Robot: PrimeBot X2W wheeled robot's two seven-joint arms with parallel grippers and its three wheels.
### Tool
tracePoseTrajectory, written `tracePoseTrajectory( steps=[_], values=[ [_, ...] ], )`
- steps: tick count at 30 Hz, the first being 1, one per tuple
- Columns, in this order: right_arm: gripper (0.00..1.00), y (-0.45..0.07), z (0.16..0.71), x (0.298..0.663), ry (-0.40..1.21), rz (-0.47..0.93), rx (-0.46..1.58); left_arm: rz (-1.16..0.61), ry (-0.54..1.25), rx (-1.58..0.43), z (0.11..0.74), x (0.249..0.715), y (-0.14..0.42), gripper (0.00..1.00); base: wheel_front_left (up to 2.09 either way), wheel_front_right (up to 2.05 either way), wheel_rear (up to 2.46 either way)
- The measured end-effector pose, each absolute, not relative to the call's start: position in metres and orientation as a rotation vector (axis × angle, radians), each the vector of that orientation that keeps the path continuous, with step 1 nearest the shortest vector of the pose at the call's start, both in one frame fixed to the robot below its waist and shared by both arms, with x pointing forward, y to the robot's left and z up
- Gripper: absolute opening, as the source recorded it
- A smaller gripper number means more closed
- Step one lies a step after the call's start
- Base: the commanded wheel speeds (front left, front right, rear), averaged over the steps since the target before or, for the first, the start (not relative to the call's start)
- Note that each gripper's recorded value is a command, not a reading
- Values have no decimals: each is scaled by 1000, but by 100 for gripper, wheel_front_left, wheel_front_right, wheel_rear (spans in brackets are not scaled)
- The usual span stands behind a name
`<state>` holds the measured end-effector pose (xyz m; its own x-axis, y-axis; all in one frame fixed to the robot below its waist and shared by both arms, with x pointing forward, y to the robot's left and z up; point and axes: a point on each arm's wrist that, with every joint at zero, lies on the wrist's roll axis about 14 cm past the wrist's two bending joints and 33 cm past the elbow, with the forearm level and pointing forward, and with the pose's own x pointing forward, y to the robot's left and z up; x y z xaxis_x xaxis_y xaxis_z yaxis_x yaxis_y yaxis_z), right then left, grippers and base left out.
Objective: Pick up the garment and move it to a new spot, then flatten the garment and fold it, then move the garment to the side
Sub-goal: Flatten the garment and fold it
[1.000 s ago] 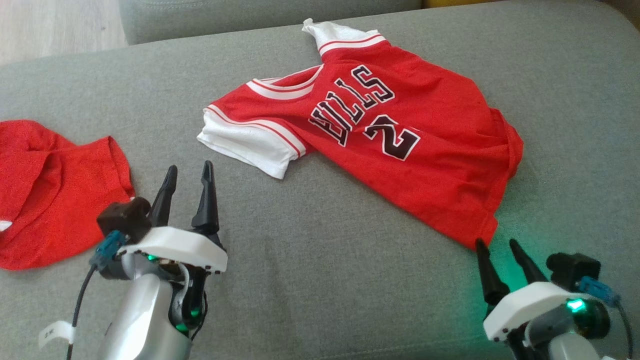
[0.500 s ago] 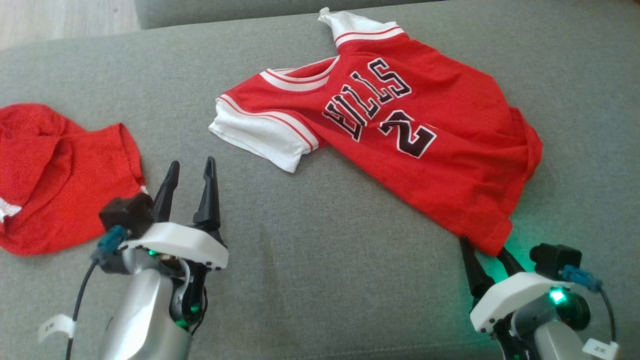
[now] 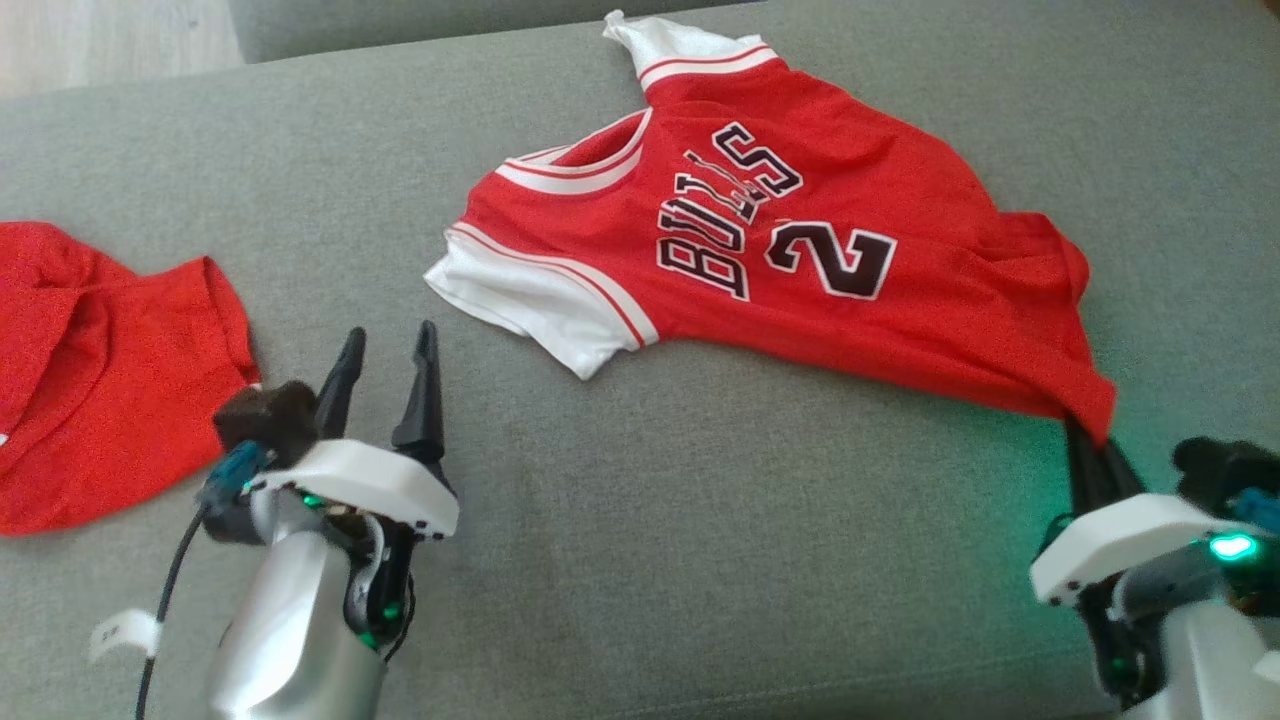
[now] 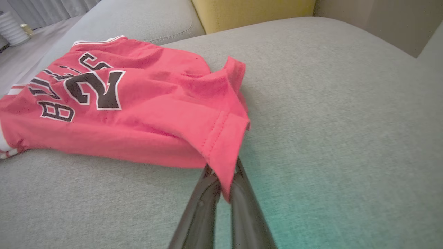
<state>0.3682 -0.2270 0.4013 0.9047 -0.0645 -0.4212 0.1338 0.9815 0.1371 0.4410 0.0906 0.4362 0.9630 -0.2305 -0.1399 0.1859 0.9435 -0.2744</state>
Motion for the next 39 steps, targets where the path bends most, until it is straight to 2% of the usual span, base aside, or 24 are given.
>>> tracePoseTrajectory(
  steps=[7, 13, 21, 37, 38, 39],
  values=[
    [0, -245, 404, 369, 438, -150, 136, -377, 253, -127, 412, 443, 59, 100, 0, 0, 0],
    [0, -238, 401, 379, 445, -129, 134, -380, 313, 1, 392, 462, 79, 100, 0, 0, 0],
    [0, -237, 393, 384, 459, -123, 129, -398, 328, -13, 390, 489, 73, 100, 0, 0, 0],
    [0, -241, 390, 386, 458, -137, 126, -429, 410, 24, 370, 499, 65, 100, 0, 0, 0],
    [0, -241, 389, 386, 459, -137, 126, -431, 416, 21, 369, 498, 64, 48, 0, 0, 0],
    [0, -241, 389, 386, 459, -137, 126, -435, 419, 22, 368, 498, 63, 13, 0, 0, 0]
  ],
)
